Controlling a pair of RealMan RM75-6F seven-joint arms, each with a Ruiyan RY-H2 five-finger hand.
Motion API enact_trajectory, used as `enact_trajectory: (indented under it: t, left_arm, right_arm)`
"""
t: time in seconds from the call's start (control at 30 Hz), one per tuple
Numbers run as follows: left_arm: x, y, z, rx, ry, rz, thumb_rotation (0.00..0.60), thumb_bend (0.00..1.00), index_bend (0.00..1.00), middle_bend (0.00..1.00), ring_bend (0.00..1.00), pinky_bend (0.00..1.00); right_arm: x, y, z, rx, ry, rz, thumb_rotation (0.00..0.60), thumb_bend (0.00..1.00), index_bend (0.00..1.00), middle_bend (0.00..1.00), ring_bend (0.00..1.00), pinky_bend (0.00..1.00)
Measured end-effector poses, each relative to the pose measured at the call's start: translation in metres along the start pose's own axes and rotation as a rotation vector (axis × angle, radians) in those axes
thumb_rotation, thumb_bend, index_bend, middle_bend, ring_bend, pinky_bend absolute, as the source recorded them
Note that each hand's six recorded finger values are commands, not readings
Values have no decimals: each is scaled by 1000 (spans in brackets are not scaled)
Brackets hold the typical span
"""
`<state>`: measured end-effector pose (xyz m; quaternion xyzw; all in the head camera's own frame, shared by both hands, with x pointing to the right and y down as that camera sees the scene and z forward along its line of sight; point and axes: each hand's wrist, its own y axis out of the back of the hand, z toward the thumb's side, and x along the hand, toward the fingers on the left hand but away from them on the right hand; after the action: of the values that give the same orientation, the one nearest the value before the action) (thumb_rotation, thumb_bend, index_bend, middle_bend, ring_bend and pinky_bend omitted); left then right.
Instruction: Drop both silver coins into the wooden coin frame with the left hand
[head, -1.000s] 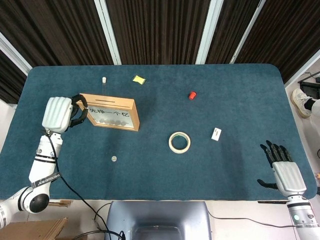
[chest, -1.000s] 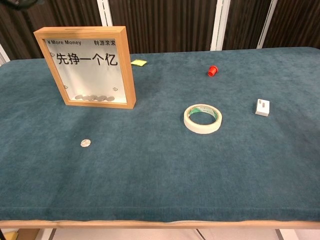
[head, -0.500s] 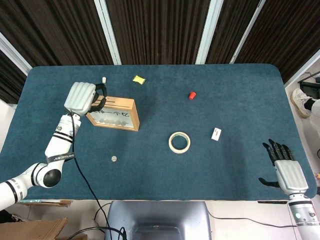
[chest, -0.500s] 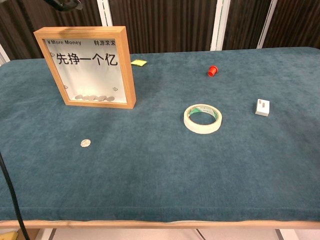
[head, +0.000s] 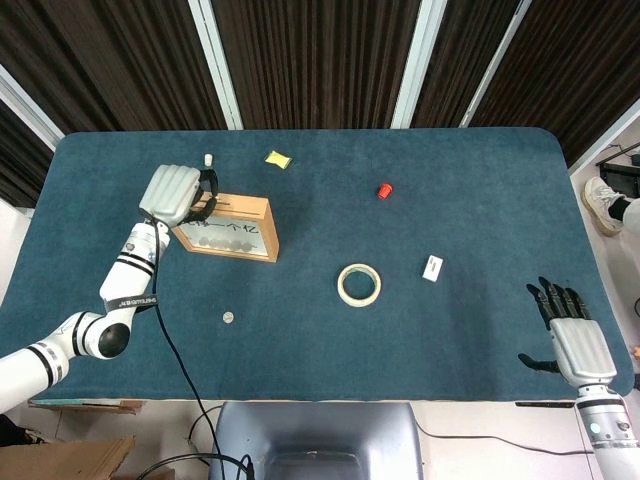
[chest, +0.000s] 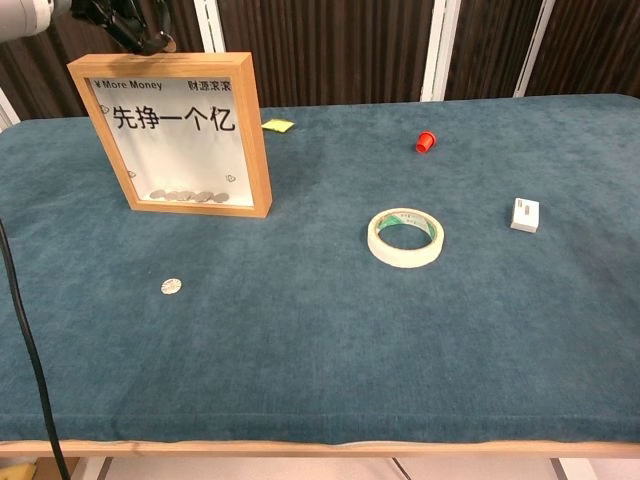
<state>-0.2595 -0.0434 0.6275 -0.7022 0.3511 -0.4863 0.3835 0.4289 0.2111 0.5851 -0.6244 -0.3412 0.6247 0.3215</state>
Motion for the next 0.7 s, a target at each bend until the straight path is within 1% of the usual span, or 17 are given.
enact_trajectory:
  t: [0.53,0.6,0.7]
  left_arm:
    - [-4,-6,-1,18,-6,-29,600,494,635,1000,1000,1000]
    - [-4,-6,-1,18,-6,-29,600,491,608,1000,1000,1000]
    - [-4,-6,-1,18,-6,-29,600,477,466,1000,1000,1000]
  right_arm:
    - [0,1,0,-4,-2,-5,600,177,0,0,0,0]
    - [0,0,0,-4,-2,-5,600,177,0,0,0,0]
    - [0,1,0,-4,-2,-5,600,177,0,0,0,0]
